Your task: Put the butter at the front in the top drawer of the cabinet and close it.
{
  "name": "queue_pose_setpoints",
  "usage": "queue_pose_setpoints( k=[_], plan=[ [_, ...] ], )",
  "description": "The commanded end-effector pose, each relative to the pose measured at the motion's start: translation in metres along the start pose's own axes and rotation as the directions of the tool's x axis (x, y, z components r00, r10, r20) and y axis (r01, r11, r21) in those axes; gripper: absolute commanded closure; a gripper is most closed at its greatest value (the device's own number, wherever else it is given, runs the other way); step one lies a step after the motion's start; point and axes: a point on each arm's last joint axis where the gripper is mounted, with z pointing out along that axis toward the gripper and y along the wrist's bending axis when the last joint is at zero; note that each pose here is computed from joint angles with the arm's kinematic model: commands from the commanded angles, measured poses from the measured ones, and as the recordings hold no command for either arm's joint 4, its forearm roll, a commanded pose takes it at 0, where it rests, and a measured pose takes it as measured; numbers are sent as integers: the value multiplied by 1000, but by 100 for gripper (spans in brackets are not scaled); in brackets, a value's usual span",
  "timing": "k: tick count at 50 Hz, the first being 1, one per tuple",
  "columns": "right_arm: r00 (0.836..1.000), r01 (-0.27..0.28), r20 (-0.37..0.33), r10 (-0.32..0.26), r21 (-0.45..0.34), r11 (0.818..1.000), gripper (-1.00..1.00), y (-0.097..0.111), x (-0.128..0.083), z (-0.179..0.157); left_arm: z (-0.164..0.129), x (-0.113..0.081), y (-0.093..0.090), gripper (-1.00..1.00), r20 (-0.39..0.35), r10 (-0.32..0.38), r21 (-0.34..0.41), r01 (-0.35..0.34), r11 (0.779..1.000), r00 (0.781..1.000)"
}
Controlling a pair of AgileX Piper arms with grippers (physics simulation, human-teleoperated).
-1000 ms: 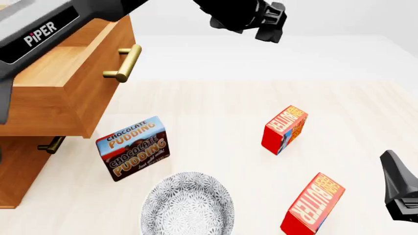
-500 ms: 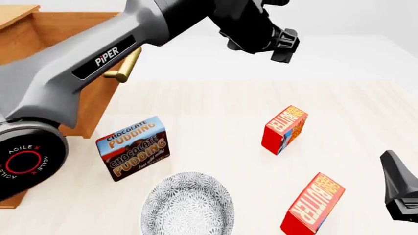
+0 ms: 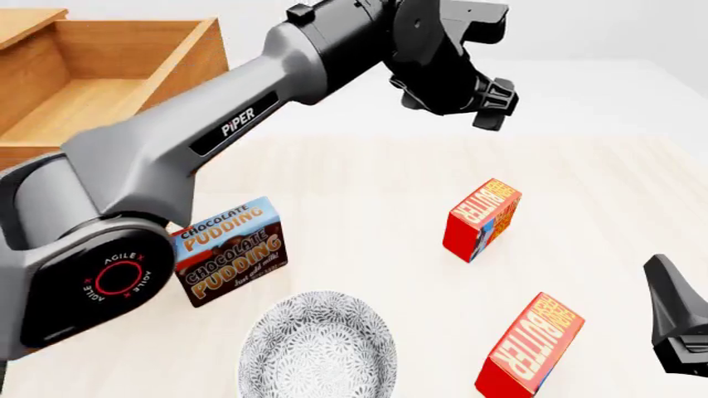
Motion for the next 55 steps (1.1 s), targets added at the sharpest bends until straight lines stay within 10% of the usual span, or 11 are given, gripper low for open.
queue_pose_setpoints(
  k=[1,55],
  plan=[
    [1000,0,0,0,0,1000,-100,0,0,0,17,7,-4,-100,-15,-8,4,8,1000,1000],
    [1000,0,0,0,0,1000,-100,0,0,0,84,33,-15,-100,-84,-32,10,33,999,996]
  ],
)
